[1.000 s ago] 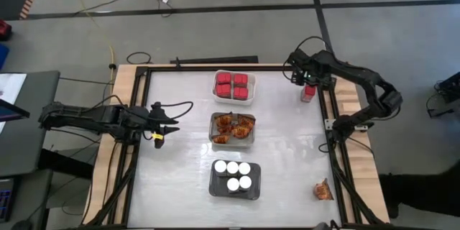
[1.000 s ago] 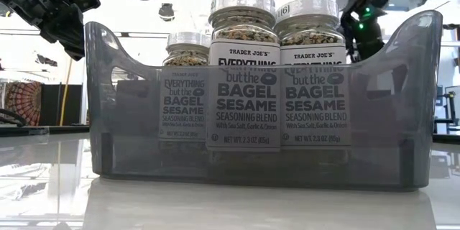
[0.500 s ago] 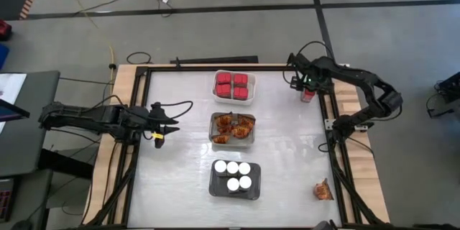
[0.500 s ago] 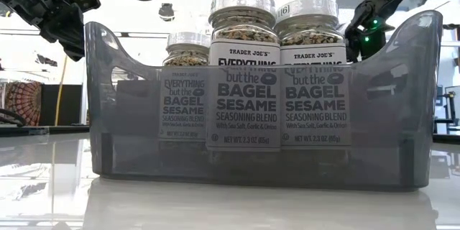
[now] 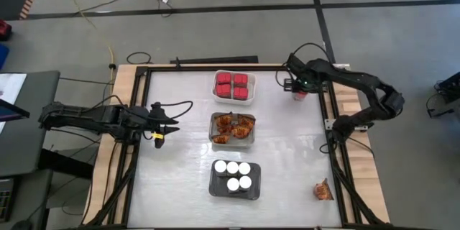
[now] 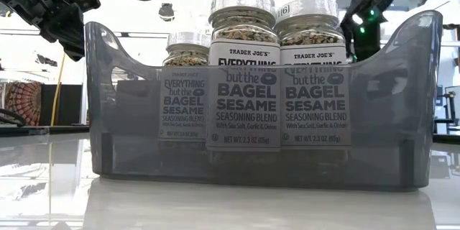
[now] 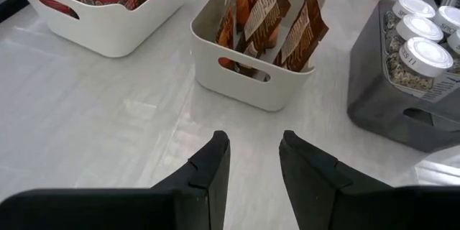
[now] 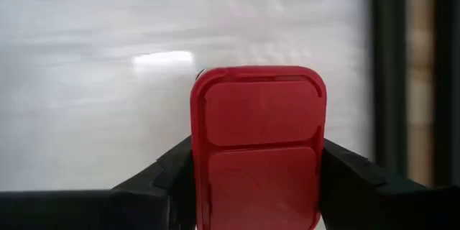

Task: Sort spices by type
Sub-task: Put the red seasoning can into the white bin

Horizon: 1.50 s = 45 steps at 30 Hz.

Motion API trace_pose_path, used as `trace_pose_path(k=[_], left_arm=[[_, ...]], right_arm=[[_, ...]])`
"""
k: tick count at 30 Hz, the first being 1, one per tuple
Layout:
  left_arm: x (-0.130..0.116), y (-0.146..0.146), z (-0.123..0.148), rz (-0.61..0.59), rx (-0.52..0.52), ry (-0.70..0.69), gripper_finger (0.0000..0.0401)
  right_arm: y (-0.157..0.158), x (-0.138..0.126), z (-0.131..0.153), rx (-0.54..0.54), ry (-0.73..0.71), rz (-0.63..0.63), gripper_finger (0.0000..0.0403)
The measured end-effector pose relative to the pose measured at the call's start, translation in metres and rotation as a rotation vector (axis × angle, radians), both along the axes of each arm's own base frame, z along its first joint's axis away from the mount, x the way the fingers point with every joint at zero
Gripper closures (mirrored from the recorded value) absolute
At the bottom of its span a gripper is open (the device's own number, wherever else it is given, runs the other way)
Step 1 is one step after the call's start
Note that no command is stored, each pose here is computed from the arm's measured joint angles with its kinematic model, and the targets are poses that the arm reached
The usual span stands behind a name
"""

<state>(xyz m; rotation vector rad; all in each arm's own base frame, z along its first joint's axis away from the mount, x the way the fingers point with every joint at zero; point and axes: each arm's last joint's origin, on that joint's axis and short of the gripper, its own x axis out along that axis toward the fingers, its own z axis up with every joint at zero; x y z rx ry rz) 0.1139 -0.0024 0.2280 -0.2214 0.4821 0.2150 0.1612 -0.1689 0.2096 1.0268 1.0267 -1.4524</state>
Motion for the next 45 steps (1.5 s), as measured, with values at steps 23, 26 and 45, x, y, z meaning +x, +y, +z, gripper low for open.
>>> trace_pose_path(k=[23,26,45], left_arm=[[-0.001,0.0,-0.002,0.004,-0.004,0.023,0.0287],[-0.001,0.0,-0.002,0.004,-0.004,0.023,0.0287],[-0.001,-0.001,-0.002,-0.014,-0.023,0.029,0.0287]], right_arm=[[0.026,0.137,0.125,-0.158,-0.283,0.234,0.017],[0.024,0.158,0.124,-0.149,-0.265,0.279,0.017],[0.008,0.192,0.088,-0.075,-0.206,0.253,0.017]])
